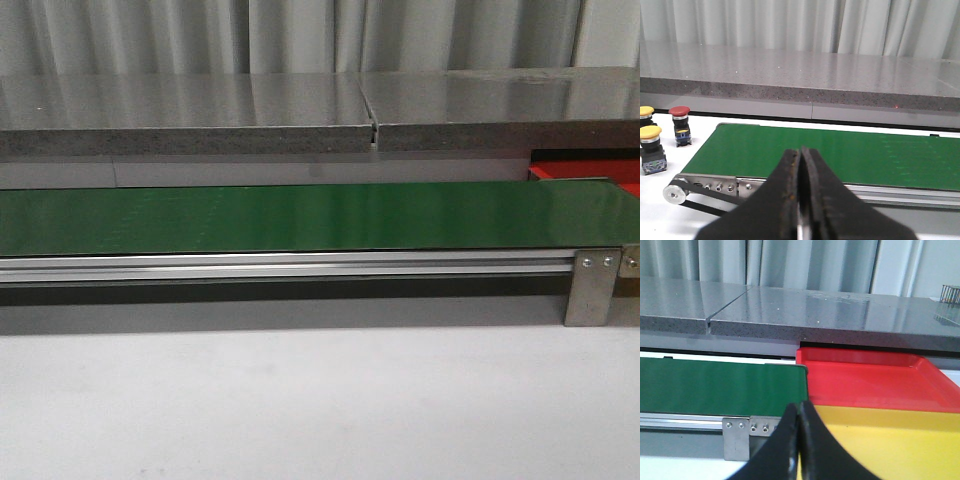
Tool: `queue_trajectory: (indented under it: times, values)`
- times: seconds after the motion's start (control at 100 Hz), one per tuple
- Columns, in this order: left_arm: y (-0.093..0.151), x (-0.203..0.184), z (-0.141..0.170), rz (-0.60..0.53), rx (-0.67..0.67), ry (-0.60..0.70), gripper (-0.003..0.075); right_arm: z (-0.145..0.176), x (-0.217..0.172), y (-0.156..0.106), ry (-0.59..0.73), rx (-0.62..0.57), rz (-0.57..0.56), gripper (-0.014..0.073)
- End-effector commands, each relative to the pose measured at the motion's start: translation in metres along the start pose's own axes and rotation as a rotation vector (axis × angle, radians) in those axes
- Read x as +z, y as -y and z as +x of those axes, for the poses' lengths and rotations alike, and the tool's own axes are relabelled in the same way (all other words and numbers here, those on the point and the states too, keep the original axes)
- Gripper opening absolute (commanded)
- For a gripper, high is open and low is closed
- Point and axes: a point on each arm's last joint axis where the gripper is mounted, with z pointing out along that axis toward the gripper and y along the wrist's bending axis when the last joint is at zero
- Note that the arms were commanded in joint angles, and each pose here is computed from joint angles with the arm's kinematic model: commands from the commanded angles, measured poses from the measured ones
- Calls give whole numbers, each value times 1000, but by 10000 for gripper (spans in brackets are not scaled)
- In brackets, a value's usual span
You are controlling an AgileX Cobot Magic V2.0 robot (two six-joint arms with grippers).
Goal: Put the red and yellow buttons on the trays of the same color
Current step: 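Move the left gripper over a yellow push-button on the table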
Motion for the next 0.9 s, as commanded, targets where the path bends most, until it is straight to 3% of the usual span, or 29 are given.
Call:
queue_trajectory:
  times: [0.0,0.89]
  values:
    - [-1,-2,1,-1,-12,92,-19,-12,-2,0,108,-9,3,-66]
    - [0,-3,-8,1,-18,99,-19,-12,-2,0,108,-9,3,-66]
